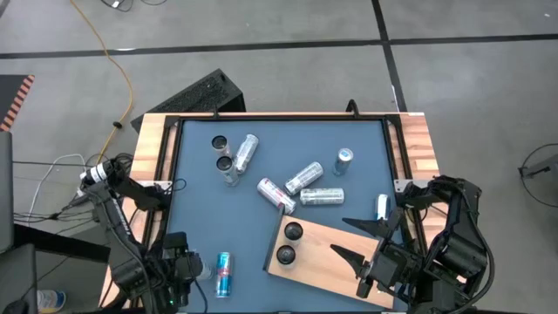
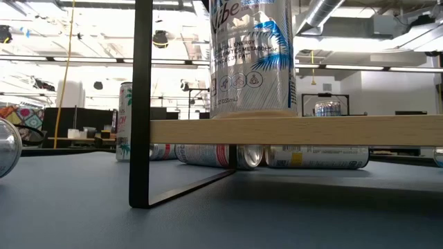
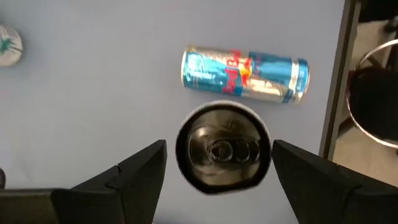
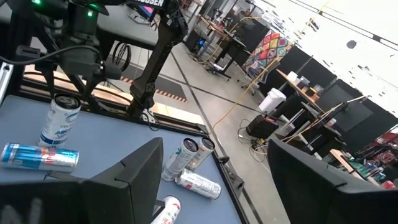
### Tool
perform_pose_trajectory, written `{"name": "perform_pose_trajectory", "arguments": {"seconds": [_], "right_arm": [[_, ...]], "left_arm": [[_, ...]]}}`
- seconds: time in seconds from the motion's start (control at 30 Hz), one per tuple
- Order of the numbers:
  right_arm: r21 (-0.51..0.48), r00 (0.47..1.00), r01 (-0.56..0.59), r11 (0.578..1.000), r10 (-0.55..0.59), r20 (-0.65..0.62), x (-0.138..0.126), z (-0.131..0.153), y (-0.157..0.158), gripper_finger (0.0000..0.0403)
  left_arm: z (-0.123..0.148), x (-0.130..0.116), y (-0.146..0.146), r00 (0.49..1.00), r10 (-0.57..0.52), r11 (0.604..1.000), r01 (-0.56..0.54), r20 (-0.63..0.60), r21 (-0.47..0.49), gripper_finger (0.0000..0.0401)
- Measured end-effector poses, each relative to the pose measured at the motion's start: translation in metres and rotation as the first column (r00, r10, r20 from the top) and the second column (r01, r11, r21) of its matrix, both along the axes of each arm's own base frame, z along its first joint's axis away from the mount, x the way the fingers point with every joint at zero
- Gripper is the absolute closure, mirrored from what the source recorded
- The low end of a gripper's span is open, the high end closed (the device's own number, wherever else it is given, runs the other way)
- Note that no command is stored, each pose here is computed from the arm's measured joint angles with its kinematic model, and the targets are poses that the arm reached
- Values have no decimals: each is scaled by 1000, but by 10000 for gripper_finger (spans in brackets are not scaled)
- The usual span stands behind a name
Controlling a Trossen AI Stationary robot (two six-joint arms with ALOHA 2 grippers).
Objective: Place canned beverage on shelf
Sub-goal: Put the white blue can on the shelf
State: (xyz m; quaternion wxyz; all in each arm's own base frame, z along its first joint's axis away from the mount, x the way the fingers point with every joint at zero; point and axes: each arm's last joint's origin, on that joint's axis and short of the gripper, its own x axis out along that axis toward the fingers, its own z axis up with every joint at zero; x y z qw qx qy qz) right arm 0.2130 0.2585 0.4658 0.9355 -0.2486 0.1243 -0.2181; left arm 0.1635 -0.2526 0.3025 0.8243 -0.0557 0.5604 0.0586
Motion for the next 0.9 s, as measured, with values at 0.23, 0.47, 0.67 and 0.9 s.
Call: {"name": "perform_pose_trajectory", "arguments": {"seconds": [0.23, 0.47, 0.67, 0.9], "right_arm": [[26, 1000, -12, 1000, 12, -6, 0, -1, 0, 122], [57, 1000, -14, 998, 15, -20, -2, -5, -2, 122], [65, 1000, -11, 998, 12, -19, -2, -5, -3, 122], [68, 1000, -16, 998, 18, -26, -2, -6, -2, 122]], "left_arm": [[1, 1, -2, 999, 5, 1000, -5, 47, 3, 124], [1, 1, -1, 998, 9, 1000, -10, 67, 15, 124], [5, -10, -5, 983, 23, 998, -33, 180, 54, 124], [8, -51, -12, 967, 158, 987, -159, 200, -12, 124]]}}
